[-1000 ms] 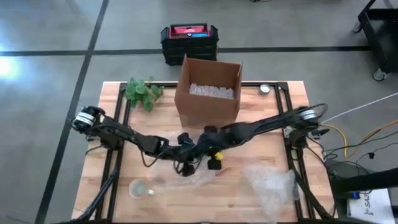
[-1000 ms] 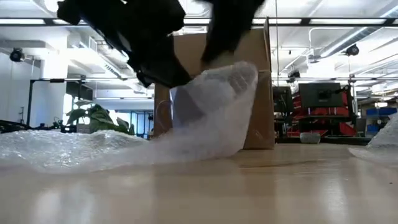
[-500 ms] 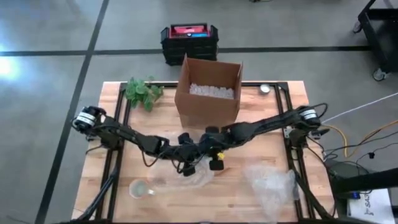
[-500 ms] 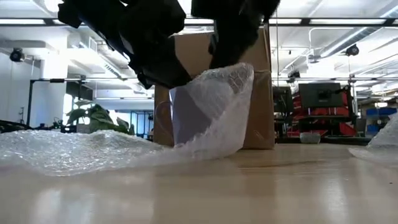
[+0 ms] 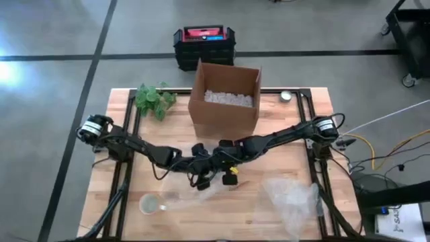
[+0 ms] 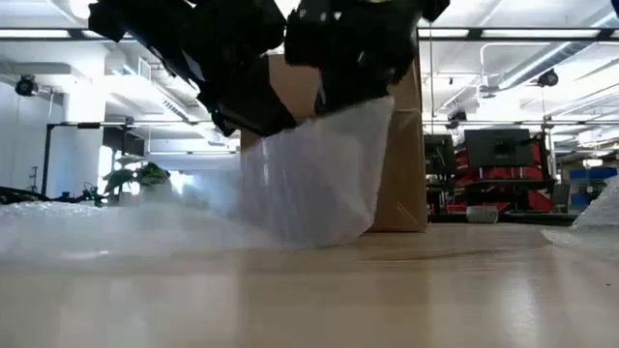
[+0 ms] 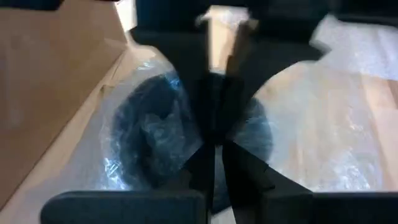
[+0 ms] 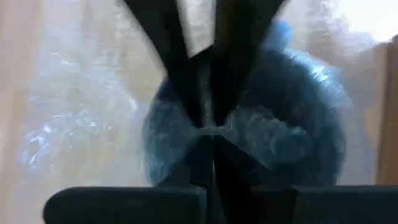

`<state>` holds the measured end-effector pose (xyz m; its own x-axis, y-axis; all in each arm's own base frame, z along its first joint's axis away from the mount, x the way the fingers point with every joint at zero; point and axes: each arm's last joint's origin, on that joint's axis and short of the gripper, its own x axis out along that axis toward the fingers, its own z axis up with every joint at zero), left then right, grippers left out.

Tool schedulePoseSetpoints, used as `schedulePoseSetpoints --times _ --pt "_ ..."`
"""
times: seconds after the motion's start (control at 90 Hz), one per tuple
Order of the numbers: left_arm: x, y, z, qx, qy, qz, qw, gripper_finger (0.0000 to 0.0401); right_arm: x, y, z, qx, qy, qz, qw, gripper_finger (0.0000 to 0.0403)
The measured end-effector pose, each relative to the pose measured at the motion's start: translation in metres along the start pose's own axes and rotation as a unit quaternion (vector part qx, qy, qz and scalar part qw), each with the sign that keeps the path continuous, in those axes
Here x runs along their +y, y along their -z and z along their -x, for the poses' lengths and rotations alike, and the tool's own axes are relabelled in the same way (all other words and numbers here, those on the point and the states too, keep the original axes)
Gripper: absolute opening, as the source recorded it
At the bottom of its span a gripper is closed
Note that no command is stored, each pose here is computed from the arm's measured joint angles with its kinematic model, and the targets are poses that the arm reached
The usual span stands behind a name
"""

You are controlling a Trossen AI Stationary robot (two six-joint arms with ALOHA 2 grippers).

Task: Wrap mug
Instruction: Wrap the blue cup in bubble wrap

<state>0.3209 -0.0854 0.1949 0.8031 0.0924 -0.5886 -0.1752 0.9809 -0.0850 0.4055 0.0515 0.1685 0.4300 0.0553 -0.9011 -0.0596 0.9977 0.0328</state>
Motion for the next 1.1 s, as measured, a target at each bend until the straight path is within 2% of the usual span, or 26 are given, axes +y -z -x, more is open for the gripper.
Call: schedulePoseSetpoints --times 0.222,0.456,0.633,0.911,1.022,1.1 --pt "-0.002 -0.006 0.007 -0.015 0.014 0.005 1.000 0.0020 -0.016 0.003 -0.006 -0.013 0.007 -0.021 1.000 0.0002" --pt "-0.001 -0.006 0.011 -0.006 0.015 -0.001 1.000 0.0020 -0.019 0.004 -0.009 -0.022 0.002 -0.024 0.999 0.0002" --pt "0.000 -0.003 0.008 0.007 0.010 -0.003 1.000 0.0020 -0.007 -0.002 0.006 -0.032 -0.022 -0.010 0.999 0.0002" --pt "0.000 -0.003 0.008 0.004 0.006 -0.001 1.000 0.0020 -0.006 -0.018 0.054 -0.075 -0.020 0.005 0.997 0.0002" --pt "0.000 -0.004 0.008 0.003 0.006 -0.001 1.000 0.0020 -0.011 -0.021 0.058 -0.095 0.000 0.009 0.995 0.0002" --pt "0.000 -0.003 0.008 0.004 0.005 -0.001 1.000 0.0020 -0.017 -0.015 0.044 -0.072 0.004 0.004 0.997 0.0002"
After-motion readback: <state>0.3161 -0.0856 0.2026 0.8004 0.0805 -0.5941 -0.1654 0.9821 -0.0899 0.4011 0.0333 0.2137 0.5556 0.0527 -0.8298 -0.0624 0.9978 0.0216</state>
